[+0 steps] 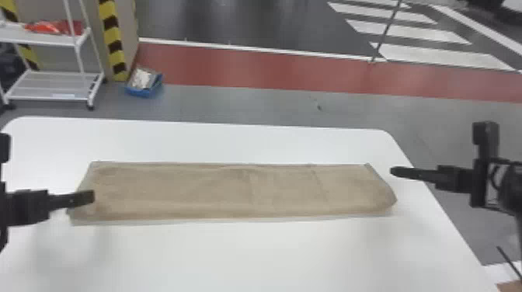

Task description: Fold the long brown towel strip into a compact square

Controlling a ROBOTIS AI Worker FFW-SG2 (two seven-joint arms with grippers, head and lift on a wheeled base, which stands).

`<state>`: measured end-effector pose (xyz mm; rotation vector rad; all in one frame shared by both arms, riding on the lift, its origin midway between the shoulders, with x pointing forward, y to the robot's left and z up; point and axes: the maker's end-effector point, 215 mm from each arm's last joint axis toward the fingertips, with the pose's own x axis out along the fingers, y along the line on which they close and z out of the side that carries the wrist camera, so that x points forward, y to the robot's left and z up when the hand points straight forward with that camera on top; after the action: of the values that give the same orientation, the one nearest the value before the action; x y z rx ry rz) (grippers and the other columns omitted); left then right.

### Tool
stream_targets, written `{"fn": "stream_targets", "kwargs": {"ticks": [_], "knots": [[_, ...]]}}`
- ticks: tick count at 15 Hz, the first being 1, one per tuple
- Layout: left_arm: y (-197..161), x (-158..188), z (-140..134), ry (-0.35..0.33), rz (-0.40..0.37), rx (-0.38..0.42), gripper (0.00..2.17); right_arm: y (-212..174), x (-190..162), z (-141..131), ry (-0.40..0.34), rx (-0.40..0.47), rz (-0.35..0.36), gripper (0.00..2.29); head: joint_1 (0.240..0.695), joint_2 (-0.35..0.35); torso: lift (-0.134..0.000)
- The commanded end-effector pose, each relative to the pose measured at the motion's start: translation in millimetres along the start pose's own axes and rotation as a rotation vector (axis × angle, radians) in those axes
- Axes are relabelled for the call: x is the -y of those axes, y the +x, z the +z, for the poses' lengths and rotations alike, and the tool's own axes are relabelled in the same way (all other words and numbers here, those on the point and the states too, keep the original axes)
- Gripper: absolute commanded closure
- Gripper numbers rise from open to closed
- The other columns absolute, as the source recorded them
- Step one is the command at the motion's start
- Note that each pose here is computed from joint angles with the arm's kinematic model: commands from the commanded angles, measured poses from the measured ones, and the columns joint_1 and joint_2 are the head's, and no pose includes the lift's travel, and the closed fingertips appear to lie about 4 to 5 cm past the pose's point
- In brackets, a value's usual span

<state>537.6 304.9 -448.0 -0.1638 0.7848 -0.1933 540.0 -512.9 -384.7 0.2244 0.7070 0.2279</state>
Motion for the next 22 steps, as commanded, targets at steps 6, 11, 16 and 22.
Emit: {"fn": "stream_targets", "kwargs": {"ticks": [6,11,16,22], "knots": [[12.2,-1.6,19.8,0.045,0.015,0.031,0.18,-4.4,4.3,-1.8,0.013,-0.007,-0.007,0.14,0.695,-0.21,-0.124],[11.3,-1.9,21.4,0.045,0.01,0.033,0.18,-4.2,7.5,-3.9,0.02,-0.014,-0.022,0.15,0.695,-0.212,-0.124],[10.2,-8.1,19.4,0.044,0.013,0.029,0.2,8.6,13.2,-25.4,0.029,-0.041,-0.054,0.19,0.695,-0.212,-0.124],[15.2,-5.1,23.7,0.05,-0.028,0.053,0.28,26.6,5.9,-36.0,0.03,-0.058,-0.073,0.21,0.695,-0.203,-0.124]]}}
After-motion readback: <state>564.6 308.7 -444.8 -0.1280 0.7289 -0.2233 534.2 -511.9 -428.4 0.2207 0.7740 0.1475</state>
